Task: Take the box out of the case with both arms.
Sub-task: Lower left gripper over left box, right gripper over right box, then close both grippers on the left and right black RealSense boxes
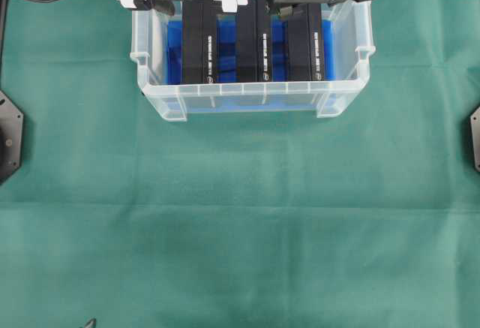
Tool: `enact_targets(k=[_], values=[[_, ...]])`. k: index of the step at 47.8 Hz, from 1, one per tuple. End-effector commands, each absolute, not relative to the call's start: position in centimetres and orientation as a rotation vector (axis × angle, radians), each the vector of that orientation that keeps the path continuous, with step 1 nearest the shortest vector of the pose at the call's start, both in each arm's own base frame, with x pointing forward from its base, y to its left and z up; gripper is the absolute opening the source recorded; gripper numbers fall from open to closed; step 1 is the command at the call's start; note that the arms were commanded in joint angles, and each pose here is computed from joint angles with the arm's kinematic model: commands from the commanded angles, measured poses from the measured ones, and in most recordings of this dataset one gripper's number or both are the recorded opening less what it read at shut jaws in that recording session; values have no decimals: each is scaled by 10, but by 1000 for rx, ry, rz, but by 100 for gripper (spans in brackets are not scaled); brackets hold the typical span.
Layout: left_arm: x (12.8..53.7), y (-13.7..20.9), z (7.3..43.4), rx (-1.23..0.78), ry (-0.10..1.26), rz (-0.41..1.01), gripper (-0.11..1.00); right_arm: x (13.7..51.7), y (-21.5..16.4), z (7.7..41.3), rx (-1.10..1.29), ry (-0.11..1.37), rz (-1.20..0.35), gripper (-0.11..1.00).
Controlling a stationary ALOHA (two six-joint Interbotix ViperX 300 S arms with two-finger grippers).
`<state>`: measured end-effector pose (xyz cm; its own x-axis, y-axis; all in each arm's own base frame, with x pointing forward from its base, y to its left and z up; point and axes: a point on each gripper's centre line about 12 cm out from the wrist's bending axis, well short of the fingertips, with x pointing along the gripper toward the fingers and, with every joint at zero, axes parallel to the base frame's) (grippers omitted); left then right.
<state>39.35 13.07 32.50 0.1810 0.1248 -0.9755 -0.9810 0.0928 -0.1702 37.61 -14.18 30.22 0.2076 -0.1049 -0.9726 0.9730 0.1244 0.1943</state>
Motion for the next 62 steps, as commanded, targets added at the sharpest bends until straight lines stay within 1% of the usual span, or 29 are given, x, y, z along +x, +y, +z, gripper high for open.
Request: enact_targets(k=[1, 48, 62], values=[[392, 130, 336, -1134, 989, 1067, 83, 376, -141, 317, 1134, 997, -1018, 96], [395, 131, 332, -1134, 988, 1065, 82, 375, -140, 313, 1131, 1008, -1024, 96], [393, 131, 316, -1128, 1011, 1078, 82, 376, -141, 291, 1132, 1037, -1043, 96]])
